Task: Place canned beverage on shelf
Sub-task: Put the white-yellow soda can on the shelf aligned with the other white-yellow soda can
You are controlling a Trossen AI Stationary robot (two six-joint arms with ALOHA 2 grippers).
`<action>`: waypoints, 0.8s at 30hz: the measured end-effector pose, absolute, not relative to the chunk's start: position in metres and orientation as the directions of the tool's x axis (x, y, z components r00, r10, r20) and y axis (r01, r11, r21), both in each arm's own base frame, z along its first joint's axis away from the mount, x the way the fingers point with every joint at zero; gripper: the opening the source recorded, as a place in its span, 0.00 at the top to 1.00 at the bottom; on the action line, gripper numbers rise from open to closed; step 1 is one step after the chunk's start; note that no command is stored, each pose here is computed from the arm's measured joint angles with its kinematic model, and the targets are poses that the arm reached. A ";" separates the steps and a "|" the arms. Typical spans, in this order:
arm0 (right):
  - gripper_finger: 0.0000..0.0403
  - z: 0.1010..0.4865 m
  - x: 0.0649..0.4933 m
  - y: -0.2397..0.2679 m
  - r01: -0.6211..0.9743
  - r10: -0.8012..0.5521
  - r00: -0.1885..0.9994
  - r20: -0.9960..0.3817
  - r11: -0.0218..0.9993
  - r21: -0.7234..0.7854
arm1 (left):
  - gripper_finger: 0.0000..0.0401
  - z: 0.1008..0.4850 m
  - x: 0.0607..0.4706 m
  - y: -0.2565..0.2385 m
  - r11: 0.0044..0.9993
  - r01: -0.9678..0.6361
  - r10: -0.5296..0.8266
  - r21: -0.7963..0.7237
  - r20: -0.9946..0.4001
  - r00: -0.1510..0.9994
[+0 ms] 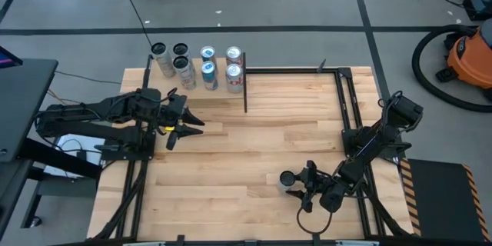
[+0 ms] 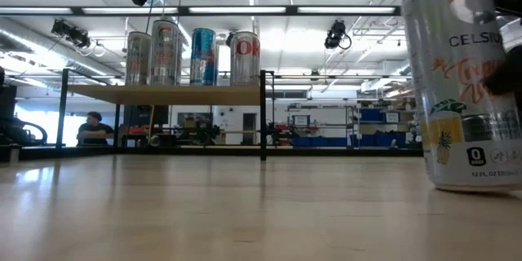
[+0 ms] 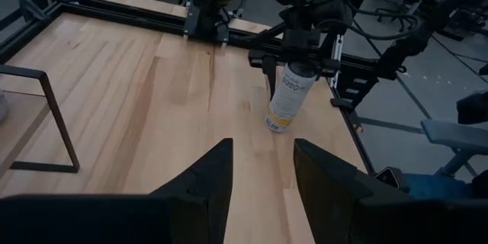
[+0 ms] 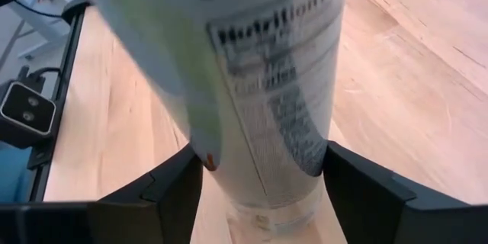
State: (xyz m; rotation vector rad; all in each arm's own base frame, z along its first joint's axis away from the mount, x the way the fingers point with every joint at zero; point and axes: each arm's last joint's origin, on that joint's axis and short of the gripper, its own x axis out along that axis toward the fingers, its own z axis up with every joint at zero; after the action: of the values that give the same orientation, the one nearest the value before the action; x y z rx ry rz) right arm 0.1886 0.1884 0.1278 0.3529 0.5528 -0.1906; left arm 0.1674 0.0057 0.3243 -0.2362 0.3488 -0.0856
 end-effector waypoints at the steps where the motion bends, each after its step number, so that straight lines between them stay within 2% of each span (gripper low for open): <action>1: 0.37 0.128 0.189 0.188 0.271 -0.082 0.838 -0.540 0.921 0.279 | 0.64 0.324 0.167 0.006 0.969 0.042 -0.123 -0.244 -0.328 0.936; 15: 0.37 0.128 0.192 0.186 0.280 -0.051 0.821 -0.568 0.904 0.324 | 0.64 0.324 0.167 0.006 0.969 0.042 -0.123 -0.244 -0.329 0.936; 24: 0.28 0.128 0.185 0.194 0.238 -0.016 0.821 -0.570 0.918 0.316 | 0.64 0.324 0.167 0.006 0.969 0.042 -0.123 -0.244 -0.329 0.936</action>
State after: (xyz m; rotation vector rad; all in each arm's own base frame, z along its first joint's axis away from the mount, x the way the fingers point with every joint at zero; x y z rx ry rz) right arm 0.1849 0.1936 0.1275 0.3891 0.5954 -0.1386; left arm 0.1674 0.0057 0.3243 -0.2366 0.3491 -0.0853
